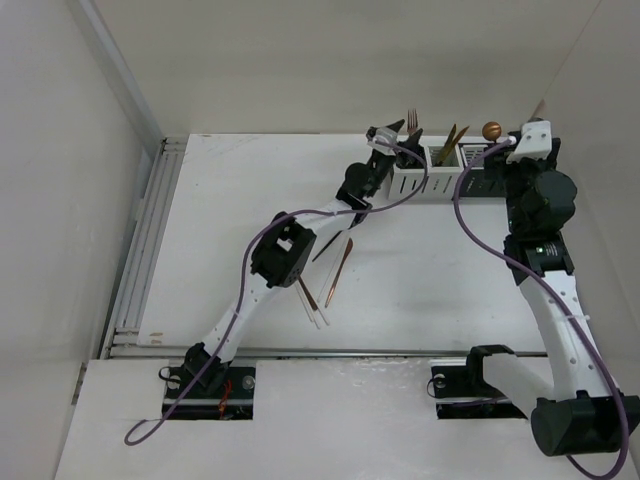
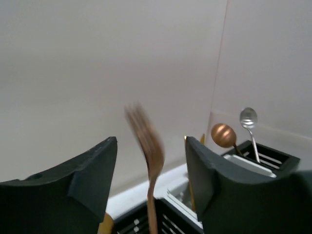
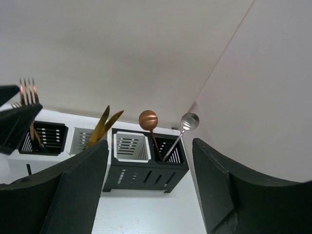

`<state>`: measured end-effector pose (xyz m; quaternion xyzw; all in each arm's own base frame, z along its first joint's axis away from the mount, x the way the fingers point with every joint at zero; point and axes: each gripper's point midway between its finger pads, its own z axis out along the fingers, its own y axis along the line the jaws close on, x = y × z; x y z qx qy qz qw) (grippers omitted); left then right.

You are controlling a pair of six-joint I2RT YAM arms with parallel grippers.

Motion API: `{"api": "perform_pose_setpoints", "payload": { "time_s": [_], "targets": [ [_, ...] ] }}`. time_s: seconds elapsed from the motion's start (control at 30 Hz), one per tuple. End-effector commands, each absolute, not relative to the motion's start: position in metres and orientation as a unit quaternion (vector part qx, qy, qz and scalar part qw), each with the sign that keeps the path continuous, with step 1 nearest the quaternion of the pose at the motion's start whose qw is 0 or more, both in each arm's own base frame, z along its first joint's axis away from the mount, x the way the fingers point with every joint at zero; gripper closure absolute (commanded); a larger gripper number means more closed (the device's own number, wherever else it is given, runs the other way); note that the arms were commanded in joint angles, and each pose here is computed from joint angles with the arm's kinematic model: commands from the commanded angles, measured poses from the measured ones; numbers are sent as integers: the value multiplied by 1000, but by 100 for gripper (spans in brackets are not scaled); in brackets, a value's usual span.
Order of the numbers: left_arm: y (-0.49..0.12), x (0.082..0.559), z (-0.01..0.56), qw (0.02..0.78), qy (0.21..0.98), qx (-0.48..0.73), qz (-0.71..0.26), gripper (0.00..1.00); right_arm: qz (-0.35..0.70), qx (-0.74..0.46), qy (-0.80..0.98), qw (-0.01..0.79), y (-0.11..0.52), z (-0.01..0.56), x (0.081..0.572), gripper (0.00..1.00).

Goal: Sort the eating utensils into containers

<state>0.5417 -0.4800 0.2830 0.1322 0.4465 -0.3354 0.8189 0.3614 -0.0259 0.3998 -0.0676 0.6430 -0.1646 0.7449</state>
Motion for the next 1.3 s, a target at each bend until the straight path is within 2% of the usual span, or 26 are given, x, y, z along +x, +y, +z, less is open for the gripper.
{"api": "perform_pose_setpoints", "payload": {
  "time_s": [0.0, 0.07, 0.1, 0.13, 0.23, 0.3, 0.33, 0.37, 0.47, 0.5, 0.53, 0.57, 0.63, 0.67, 0.77, 0.8, 0.83, 0.9, 1.2, 1.27],
  "targets": [
    [-468, 525, 318, 834, 405, 132, -351, 43, -187, -61, 617, 762, -33, 433, 348, 25],
    [-463, 523, 319, 834, 404, 143, -346, 35, -187, -60, 614, 765, -33, 438, 347, 24],
    [-457, 516, 337, 842, 391, 141, -344, 32, -184, -64, 613, 766, -31, 438, 347, 24],
    [-453, 517, 326, 835, 402, 155, -342, 26, -179, -70, 612, 767, -29, 438, 348, 24],
    [-442, 500, 358, 837, 390, 177, -341, 23, -170, -82, 606, 773, -23, 442, 345, 24],
    [-435, 494, 348, 819, 417, 199, -340, 20, -159, -96, 608, 772, -17, 435, 345, 22],
    [-422, 488, 370, 819, 421, 207, -331, 18, -152, -98, 607, 774, -15, 434, 343, 22],
    [-417, 485, 350, 801, 448, 229, -324, 16, -145, -107, 601, 779, -10, 437, 340, 22],
    [-393, 470, 348, 763, 502, 292, -286, 13, -120, -119, 605, 778, -1, 426, 337, 20],
    [-393, 460, 326, 732, 527, 326, -284, 12, -106, -124, 610, 775, 3, 418, 338, 20],
    [-386, 459, 318, 711, 548, 346, -274, 12, -103, -127, 605, 780, 7, 422, 335, 20],
    [-372, 453, 290, 659, 602, 368, -261, 12, -96, -127, 606, 780, 9, 418, 332, 20],
    [-364, 440, 253, 596, 641, 414, -253, 16, -87, -129, 611, 776, 13, 408, 331, 20],
    [-355, 425, 218, 529, 686, 433, -251, 22, -87, -129, 611, 776, 13, 406, 329, 20],
    [-346, 410, 179, 445, 735, 449, -246, 30, -75, -135, 616, 773, 18, 397, 328, 20],
    [-339, 400, 144, 386, 767, 451, -243, 32, -76, -134, 611, 776, 18, 401, 325, 20],
    [-340, 401, 138, 373, 772, 455, -240, 36, -72, -138, 614, 774, 20, 396, 325, 20],
    [-332, 396, 98, 313, 803, 453, -227, 37, -73, -138, 610, 777, 20, 399, 322, 19],
    [-323, 411, 59, 278, 836, 438, -180, 37, -75, -134, 612, 776, 17, 394, 313, 19],
    [-322, 411, 51, 273, 843, 433, -166, 41, -80, -128, 605, 781, 15, 399, 308, 19]
  ]
}}
